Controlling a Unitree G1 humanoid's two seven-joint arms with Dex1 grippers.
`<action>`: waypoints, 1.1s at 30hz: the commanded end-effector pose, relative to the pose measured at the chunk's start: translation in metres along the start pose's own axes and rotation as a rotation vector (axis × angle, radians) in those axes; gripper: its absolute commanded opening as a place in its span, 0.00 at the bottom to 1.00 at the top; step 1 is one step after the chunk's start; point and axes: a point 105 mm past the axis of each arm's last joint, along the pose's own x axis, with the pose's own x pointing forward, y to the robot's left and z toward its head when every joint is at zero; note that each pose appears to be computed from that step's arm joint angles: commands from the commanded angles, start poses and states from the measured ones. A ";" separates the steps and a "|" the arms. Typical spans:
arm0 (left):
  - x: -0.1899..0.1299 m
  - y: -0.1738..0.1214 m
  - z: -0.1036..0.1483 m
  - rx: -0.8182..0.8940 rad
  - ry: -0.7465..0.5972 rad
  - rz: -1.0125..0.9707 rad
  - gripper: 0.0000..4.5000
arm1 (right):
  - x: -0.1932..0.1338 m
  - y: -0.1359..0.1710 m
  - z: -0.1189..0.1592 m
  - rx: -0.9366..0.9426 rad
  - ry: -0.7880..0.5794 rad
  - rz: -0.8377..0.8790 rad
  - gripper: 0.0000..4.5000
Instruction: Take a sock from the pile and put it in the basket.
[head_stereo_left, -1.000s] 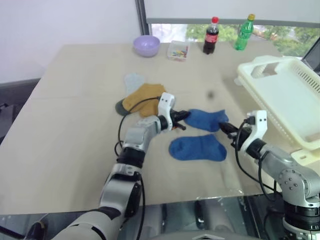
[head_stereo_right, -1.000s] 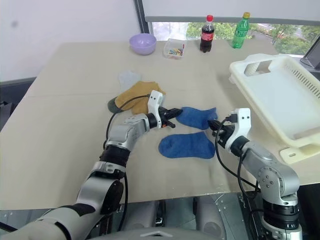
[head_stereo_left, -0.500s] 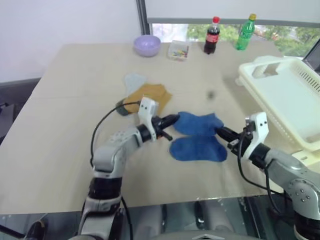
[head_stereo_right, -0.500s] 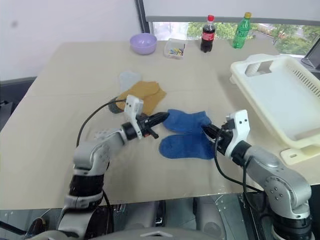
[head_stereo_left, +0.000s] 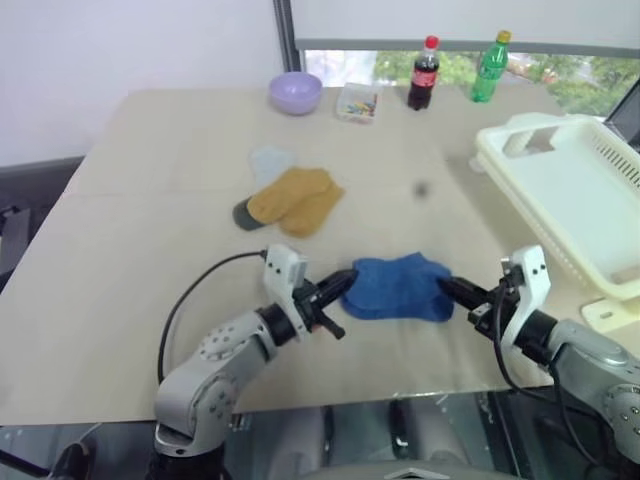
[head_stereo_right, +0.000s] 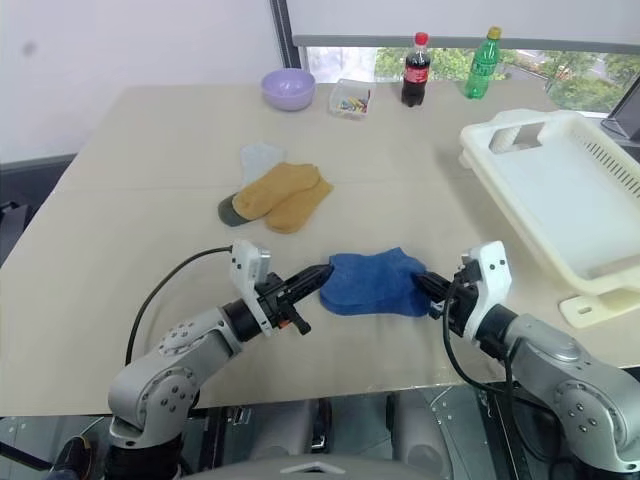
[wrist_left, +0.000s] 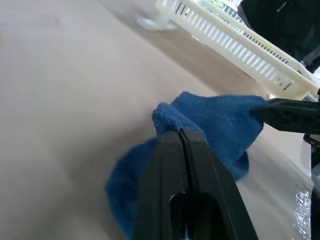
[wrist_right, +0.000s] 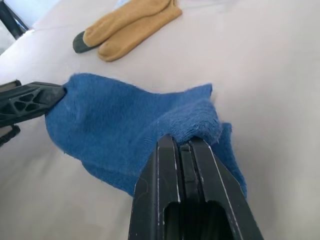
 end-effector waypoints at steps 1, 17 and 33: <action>0.001 -0.006 -0.001 0.008 -0.020 -0.010 0.00 | -0.010 0.004 0.002 -0.027 0.005 -0.004 0.00; -0.004 -0.006 -0.015 -0.016 -0.039 0.010 0.00 | -0.011 -0.002 -0.002 -0.038 0.029 -0.054 0.00; 0.013 -0.006 -0.003 0.004 -0.035 0.025 0.00 | -0.012 0.000 -0.004 -0.018 0.038 -0.055 0.00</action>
